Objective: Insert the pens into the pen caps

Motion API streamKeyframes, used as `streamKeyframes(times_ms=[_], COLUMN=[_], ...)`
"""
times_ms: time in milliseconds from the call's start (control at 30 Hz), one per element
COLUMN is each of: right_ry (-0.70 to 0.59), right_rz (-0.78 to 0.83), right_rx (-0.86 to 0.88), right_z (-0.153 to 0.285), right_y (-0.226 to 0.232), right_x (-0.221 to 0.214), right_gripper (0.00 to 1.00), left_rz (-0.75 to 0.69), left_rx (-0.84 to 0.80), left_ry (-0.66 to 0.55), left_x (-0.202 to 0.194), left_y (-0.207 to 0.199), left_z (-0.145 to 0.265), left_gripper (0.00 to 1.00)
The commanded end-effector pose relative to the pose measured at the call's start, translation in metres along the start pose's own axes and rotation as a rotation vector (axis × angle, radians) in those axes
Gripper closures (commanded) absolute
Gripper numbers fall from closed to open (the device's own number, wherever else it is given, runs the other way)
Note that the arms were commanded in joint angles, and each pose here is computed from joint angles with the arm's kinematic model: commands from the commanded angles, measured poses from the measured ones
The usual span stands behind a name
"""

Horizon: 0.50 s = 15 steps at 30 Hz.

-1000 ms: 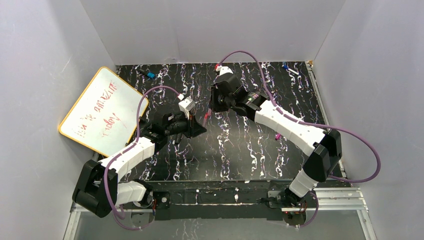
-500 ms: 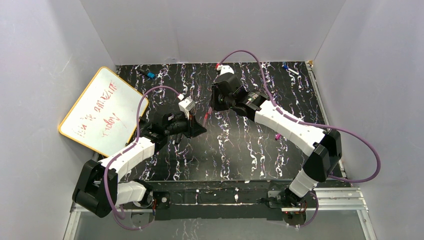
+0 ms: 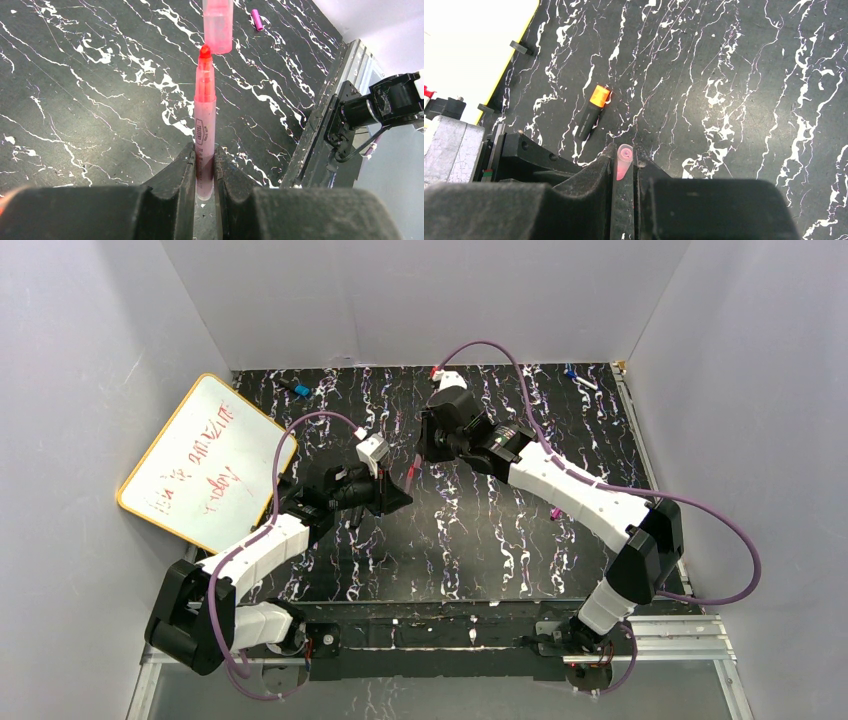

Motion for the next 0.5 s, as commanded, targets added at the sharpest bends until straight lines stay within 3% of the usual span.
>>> streamKeyframes(times_ms=[0,467], right_ry=[-0.046,-0.120], right_rz=[-0.013,-0.022], right_rx=[0.048,0.024], right_z=[0.012,0.016], right_y=[0.009,0.008], right_x=[0.008,0.018], right_gripper=[0.99,0.99], left_rz=[-0.019,-0.018], left_rx=[-0.022,-0.022], left_ry=[-0.023,-0.021], left_x=[0.005,0.005], left_y=[-0.004,-0.005], left_z=[0.004,0.004], left_gripper=[1.00,1.00])
Point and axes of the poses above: each gripper's point midway between its finger pads, its own z axis back along the fingers, its own y axis along the line the jaws close on, x = y × z, the point moved 10 cm from there along z, back along the fingers, and after that the axes turned 1 degree about z, right-handed, at the moved point
